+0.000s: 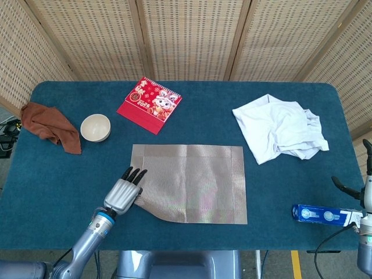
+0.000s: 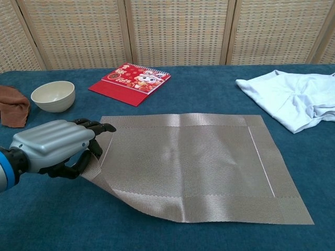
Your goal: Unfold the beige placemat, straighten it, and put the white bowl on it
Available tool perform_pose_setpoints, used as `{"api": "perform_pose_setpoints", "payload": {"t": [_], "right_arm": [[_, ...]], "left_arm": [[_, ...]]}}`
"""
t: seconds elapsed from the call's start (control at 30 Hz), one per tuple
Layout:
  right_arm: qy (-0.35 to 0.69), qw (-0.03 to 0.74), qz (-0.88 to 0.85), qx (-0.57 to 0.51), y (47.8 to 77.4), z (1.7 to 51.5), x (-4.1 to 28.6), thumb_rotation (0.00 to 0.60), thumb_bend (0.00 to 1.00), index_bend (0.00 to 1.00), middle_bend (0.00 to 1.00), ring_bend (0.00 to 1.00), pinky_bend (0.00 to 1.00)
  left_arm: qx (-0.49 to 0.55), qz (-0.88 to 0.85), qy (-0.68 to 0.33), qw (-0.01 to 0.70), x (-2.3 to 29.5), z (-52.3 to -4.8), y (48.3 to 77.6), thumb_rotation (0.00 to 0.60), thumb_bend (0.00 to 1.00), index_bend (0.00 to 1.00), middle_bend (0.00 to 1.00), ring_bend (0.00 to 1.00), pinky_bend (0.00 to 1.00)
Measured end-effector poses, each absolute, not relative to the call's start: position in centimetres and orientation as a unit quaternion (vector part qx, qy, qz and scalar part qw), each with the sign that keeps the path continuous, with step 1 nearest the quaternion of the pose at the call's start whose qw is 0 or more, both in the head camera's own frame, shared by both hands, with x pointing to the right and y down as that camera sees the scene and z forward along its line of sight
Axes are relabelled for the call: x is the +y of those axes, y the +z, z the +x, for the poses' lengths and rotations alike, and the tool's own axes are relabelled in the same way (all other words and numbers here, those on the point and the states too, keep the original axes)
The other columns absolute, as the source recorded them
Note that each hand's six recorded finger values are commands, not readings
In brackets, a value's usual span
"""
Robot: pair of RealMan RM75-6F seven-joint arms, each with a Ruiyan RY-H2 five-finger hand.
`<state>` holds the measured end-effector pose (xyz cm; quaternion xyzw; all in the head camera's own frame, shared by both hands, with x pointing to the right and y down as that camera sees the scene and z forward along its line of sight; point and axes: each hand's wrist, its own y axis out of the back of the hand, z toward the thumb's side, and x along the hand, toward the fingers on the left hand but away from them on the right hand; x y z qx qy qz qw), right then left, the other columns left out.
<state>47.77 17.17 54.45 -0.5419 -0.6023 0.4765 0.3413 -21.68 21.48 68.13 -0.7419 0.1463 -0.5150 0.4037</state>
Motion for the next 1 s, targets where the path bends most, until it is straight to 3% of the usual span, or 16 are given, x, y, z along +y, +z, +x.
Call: {"api": "perform_pose_setpoints", "payload": {"t": [0.23, 0.33, 0.4, 0.5, 0.57, 0.67, 1.0], "right_arm": [[0.477, 0.343, -0.543, -0.601, 54.4, 47.6, 17.2, 0.600, 0.30, 0.11, 0.00, 0.00, 0.00], [0.477, 0.344, -0.543, -0.599, 54.5, 47.5, 17.3, 0.600, 0.30, 0.11, 0.00, 0.00, 0.00], [0.478, 0.344, -0.543, -0.598, 54.5, 47.5, 17.3, 0.600, 0.30, 0.11, 0.00, 0.00, 0.00], [0.479, 0.345, -0.543, -0.597, 54.5, 47.4, 17.3, 0.600, 0.30, 0.11, 0.00, 0.00, 0.00], [0.480, 0.346, -0.544, -0.596, 54.5, 47.4, 17.3, 0.600, 0.30, 0.11, 0.00, 0.00, 0.00], [0.480, 0.347, -0.545, -0.594, 54.5, 47.2, 17.4, 0.600, 0.29, 0.11, 0.00, 0.00, 0.00], [0.482, 0.353, -0.552, -0.582, 54.6, 46.4, 17.8, 0.600, 0.30, 0.11, 0.00, 0.00, 0.00]], "left_arm": [[0.140, -0.759, -0.510, 0.380, 22.5, -21.8, 67.4, 0.600, 0.60, 0.76, 0.00, 0.00, 0.00], [0.135, -0.765, -0.507, 0.373, 23.0, -21.9, 67.1, 0.600, 0.59, 0.72, 0.00, 0.00, 0.00], [0.133, -0.768, -0.504, 0.371, 23.1, -22.0, 67.0, 0.600, 0.58, 0.60, 0.00, 0.00, 0.00], [0.130, -0.772, -0.499, 0.371, 23.2, -22.2, 66.7, 0.600, 0.54, 0.33, 0.00, 0.00, 0.00], [0.129, -0.773, -0.497, 0.372, 23.2, -22.5, 66.5, 0.600, 0.46, 0.15, 0.00, 0.00, 0.00], [0.131, -0.775, -0.495, 0.369, 23.2, -23.1, 66.2, 0.600, 0.37, 0.02, 0.00, 0.00, 0.00], [0.168, -0.779, -0.488, 0.357, 22.8, -25.2, 64.4, 0.600, 0.34, 0.00, 0.00, 0.00, 0.00]]}}
